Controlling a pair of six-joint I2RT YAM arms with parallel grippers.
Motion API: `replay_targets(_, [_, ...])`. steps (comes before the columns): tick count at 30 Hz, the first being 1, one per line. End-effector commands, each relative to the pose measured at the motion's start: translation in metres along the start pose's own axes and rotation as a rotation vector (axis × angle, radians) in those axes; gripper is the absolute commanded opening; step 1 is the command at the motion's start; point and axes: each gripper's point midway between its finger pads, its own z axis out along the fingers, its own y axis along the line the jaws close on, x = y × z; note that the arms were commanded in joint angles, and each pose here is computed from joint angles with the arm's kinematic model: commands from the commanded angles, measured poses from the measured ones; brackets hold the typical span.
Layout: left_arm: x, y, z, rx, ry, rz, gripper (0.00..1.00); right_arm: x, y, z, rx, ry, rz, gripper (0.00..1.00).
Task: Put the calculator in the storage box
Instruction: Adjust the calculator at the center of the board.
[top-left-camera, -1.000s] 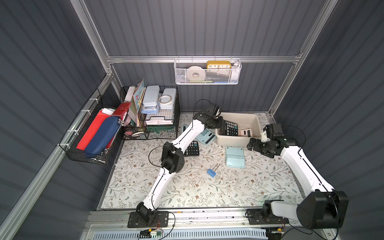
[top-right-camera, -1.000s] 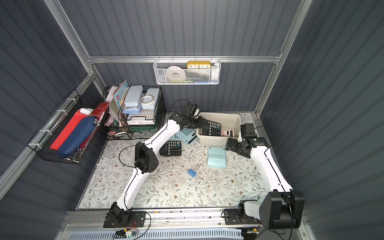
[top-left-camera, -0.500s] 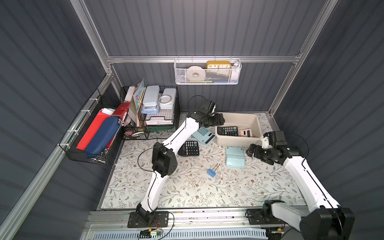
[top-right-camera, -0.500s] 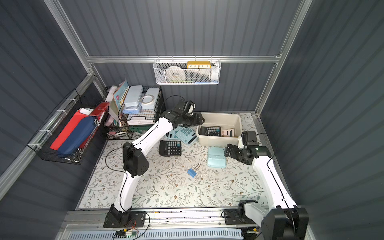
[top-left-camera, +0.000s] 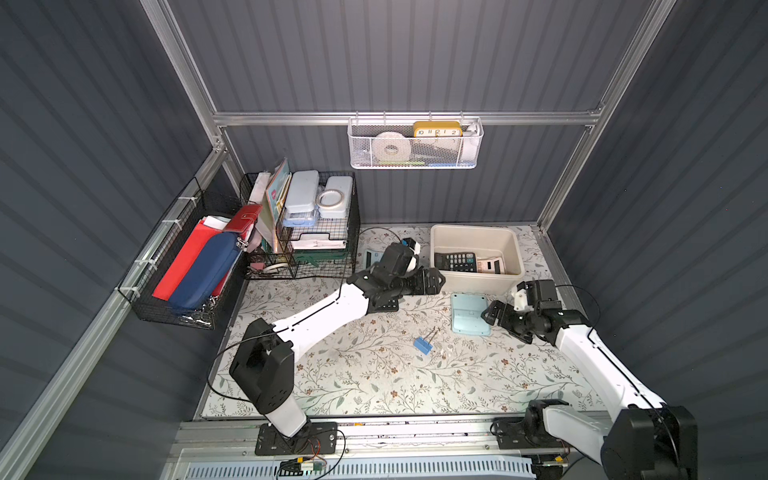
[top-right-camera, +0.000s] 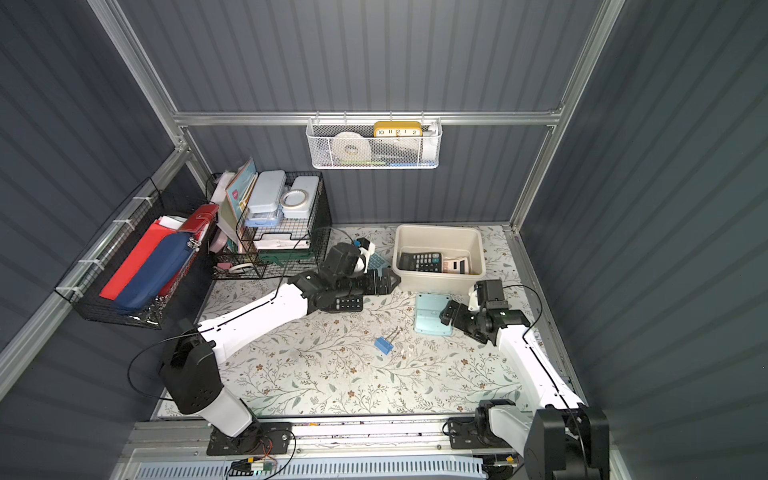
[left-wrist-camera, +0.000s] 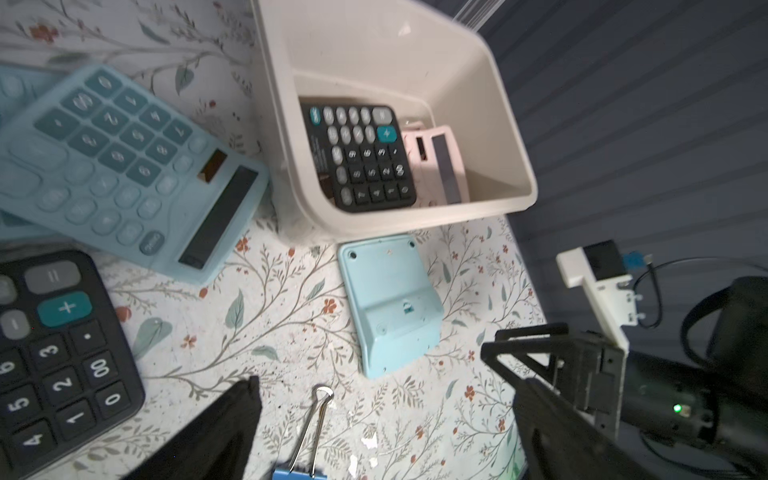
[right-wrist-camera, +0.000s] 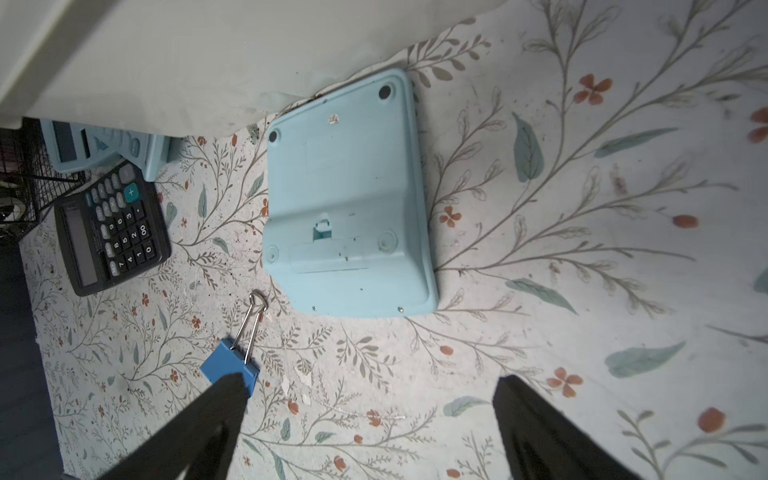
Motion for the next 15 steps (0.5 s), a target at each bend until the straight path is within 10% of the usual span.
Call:
replay_targets(1, [0.01,-0.012,0.015,0.096,-0.028,-0.01,0.99,-0.016,0.005,0.013,-0.031,-0.065,0.003,0.98])
replay_targets(15, [0.088,0.003,0.098,0.13,0.112,-0.03,0.88,-0.017,0.001,0.059,-0.037,-0.012,0.002,0.97])
